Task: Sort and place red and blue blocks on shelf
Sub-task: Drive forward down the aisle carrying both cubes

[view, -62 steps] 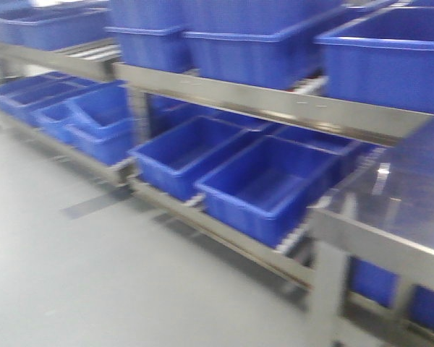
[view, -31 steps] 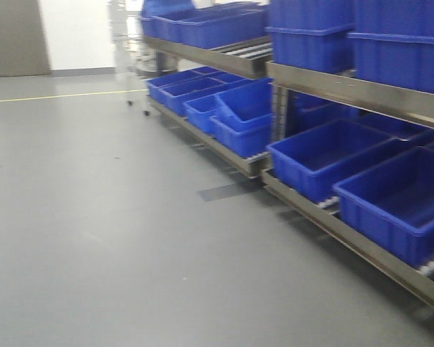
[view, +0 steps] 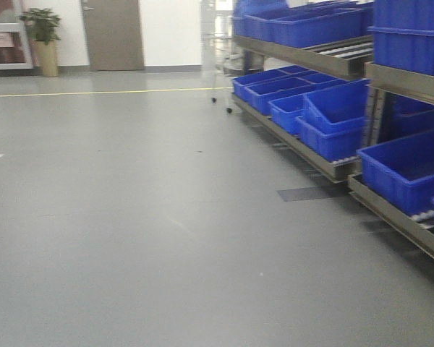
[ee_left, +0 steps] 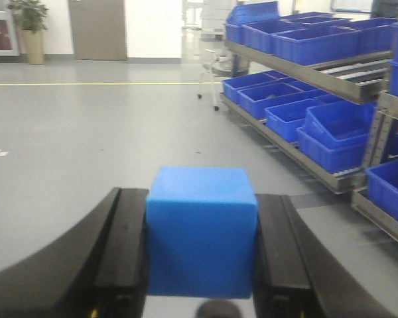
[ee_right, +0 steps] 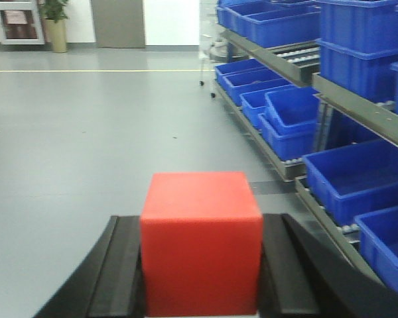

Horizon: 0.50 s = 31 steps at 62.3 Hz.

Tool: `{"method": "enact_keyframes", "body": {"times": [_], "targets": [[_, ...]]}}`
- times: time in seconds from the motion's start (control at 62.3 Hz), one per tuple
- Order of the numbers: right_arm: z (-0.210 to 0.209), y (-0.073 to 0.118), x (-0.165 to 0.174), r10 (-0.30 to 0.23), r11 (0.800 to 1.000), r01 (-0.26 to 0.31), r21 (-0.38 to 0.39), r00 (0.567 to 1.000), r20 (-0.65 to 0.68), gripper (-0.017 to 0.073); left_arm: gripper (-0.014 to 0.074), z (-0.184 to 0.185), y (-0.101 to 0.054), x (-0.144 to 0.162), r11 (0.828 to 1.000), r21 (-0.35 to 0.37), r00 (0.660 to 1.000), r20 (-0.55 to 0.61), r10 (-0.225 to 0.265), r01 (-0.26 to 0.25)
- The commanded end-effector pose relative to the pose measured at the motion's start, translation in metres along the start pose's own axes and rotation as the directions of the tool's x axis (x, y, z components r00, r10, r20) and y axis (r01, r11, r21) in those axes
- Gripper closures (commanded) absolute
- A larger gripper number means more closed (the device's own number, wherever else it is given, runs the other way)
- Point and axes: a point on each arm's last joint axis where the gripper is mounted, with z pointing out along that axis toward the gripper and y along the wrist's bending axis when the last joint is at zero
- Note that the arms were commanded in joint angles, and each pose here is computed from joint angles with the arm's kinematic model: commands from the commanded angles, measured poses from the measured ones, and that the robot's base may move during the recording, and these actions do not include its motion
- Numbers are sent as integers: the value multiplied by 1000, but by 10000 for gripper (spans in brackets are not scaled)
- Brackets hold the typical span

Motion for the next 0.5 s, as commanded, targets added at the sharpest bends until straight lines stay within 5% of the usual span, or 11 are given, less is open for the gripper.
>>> {"method": "enact_keyframes", "body": {"times": [0.0, 0.482], "targets": [[-1, 0, -17, 1, 1000, -1, 6, 995, 102, 515, 468, -2, -1, -19, 1000, 8, 992, 126, -16, 15], [-1, 0, -17, 1, 1000, -1, 6, 995, 102, 515, 469, -2, -1, -19, 1000, 8, 992, 126, -16, 15]]}}
